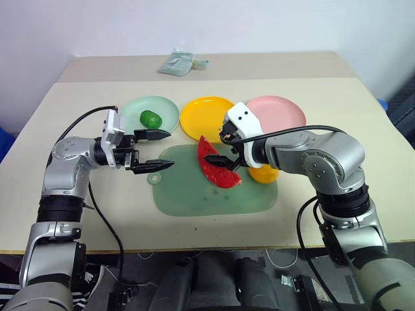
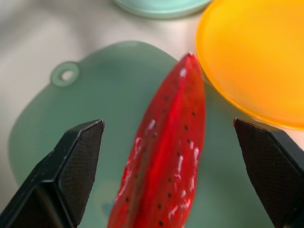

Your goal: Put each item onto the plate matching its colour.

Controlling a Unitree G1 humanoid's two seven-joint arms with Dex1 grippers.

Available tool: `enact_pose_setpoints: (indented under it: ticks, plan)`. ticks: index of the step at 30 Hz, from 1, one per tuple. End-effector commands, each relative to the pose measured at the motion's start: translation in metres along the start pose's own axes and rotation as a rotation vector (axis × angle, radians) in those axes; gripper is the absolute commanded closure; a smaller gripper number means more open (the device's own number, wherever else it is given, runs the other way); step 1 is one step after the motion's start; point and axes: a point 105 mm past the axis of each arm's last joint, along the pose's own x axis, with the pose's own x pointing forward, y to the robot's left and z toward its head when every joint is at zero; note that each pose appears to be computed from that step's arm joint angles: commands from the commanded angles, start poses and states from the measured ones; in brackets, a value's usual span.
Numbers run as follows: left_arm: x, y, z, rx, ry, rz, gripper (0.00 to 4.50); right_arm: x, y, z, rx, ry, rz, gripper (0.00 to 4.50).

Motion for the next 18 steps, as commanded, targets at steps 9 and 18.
enact_pose_setpoints:
  ticks: [9,18]
  plan:
    - [0.002,-0.001,0.008,0.048,-0.017,0.006,0.01,0.006,0.008,-0.013,-0.022,0.032,0.029,0.26]
    - [0.001,0.000,0.009,0.056,-0.017,0.014,0.00,0.009,0.008,-0.020,-0.069,0.047,0.025,3.25]
